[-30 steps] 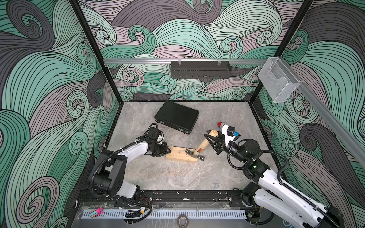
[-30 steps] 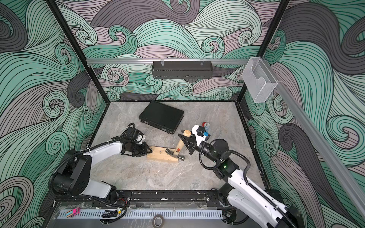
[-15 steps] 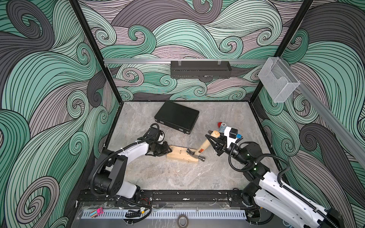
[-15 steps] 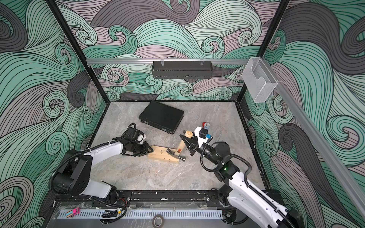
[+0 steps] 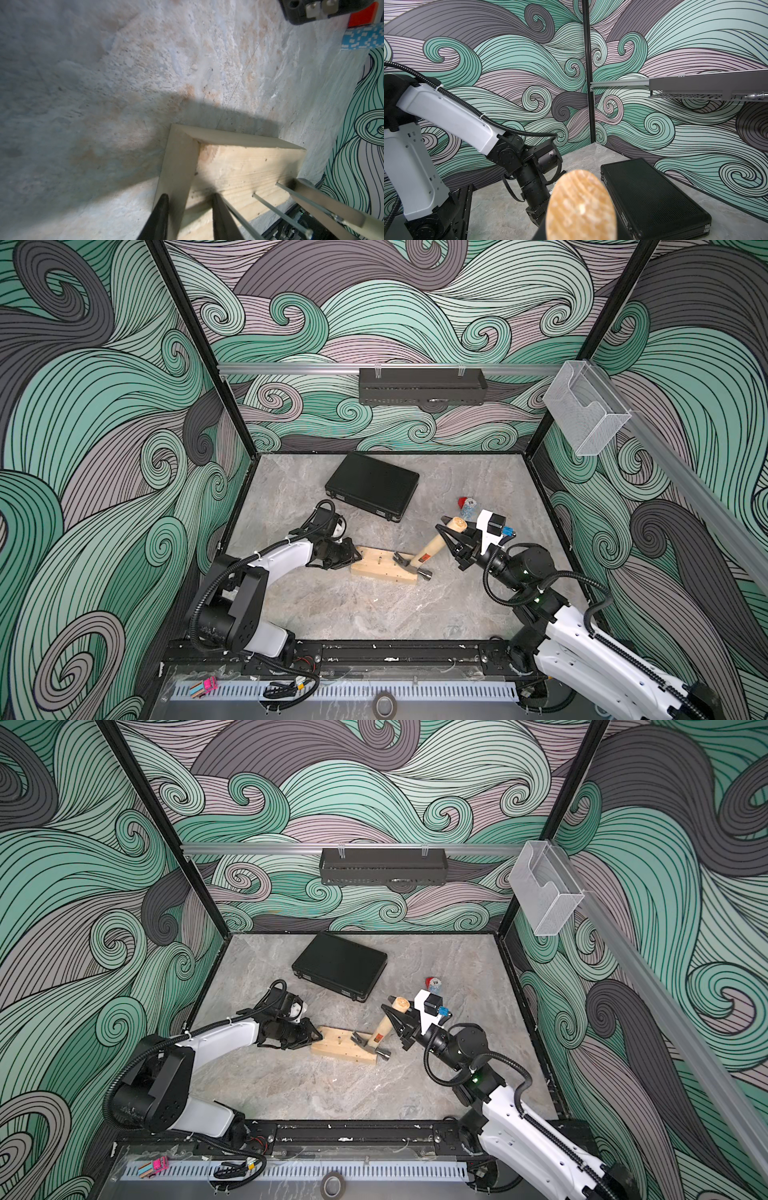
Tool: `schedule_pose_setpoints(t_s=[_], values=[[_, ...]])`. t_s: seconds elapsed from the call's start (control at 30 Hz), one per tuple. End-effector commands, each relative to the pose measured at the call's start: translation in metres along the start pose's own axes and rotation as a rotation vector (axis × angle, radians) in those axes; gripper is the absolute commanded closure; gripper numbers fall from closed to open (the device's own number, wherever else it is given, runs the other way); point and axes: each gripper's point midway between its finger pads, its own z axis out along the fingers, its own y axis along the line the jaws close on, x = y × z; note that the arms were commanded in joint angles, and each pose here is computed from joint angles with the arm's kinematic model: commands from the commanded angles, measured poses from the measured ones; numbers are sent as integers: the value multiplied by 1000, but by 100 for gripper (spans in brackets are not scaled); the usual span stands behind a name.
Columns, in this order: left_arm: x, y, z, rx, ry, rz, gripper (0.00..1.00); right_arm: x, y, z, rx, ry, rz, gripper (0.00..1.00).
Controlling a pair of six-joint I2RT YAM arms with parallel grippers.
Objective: Use a claw hammer to pull out a nail
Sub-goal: Remove the nail from the mounting plate.
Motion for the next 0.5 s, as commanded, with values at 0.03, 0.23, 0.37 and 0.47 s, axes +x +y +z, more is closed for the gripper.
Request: schedule_pose_setpoints(t_s=[0.03,0.23,0.37,0.47], values=[[51,88,10,-353,145,-117,69,63,-8,-9,44,193,125,100],[51,88,10,-352,145,-117,69,63,-9,-9,47,189,127,100],[50,87,10,-350,142,-116,69,64,-9,-10,49,189,129,100],[51,87,11,-349,145,-117,69,64,-9,-11,54,186,128,100]])
